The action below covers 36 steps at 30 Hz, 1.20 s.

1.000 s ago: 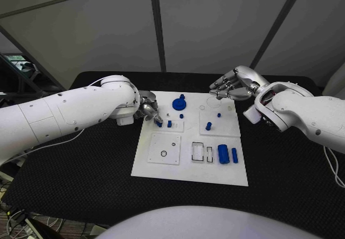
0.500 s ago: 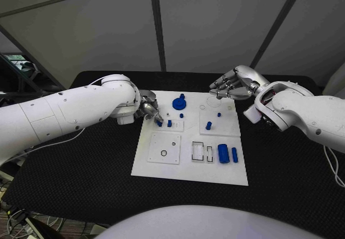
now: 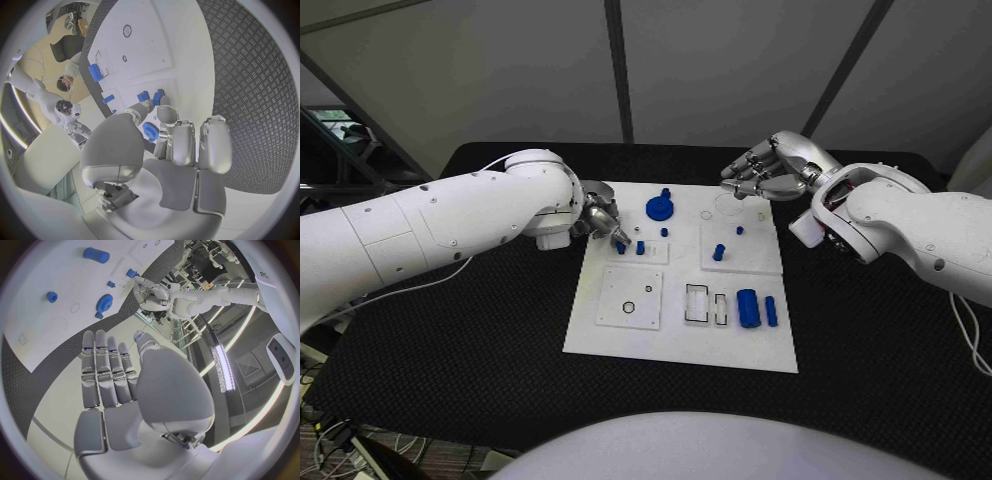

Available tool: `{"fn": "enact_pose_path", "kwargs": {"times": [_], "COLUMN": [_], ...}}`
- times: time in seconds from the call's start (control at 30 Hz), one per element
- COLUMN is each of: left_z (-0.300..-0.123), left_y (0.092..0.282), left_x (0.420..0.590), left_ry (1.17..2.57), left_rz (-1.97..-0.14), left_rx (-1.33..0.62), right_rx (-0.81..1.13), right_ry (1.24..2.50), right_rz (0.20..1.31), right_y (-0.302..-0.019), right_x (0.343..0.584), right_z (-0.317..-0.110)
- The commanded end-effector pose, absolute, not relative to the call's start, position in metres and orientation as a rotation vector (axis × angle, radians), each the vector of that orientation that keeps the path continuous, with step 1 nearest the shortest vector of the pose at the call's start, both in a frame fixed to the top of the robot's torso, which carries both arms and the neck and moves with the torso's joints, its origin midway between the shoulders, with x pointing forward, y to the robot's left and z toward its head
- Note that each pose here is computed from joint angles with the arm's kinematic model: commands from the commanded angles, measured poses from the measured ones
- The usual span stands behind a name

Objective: Assemble the parts on the task board

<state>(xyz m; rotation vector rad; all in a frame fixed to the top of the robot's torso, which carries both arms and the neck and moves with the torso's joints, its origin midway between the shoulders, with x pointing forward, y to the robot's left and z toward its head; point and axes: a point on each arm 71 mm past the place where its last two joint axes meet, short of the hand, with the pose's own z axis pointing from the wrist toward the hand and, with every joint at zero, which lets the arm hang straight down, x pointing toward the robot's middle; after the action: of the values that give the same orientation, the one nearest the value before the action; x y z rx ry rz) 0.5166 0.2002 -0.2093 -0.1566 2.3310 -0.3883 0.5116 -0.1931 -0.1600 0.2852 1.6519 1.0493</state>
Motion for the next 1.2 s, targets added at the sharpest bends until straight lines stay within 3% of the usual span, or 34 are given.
{"fn": "enact_pose_path", "kwargs": {"times": [0.03, 1.2], "left_z": [-0.2140, -0.2147], "left_y": [0.1988, 0.1990], "left_x": [0.5140, 0.5127], "left_ry": [2.360, 2.365], "left_rz": [-0.377, -0.374], "left_rx": [-0.143, -0.140], "right_rx": [0.282, 0.282], "right_ry": [1.656, 1.658], "right_rz": [1.055, 1.055], "right_y": [-0.1924, -0.1917], "right_x": [0.5113, 0.5118], "right_z": [-0.1592, -0.1595]}}
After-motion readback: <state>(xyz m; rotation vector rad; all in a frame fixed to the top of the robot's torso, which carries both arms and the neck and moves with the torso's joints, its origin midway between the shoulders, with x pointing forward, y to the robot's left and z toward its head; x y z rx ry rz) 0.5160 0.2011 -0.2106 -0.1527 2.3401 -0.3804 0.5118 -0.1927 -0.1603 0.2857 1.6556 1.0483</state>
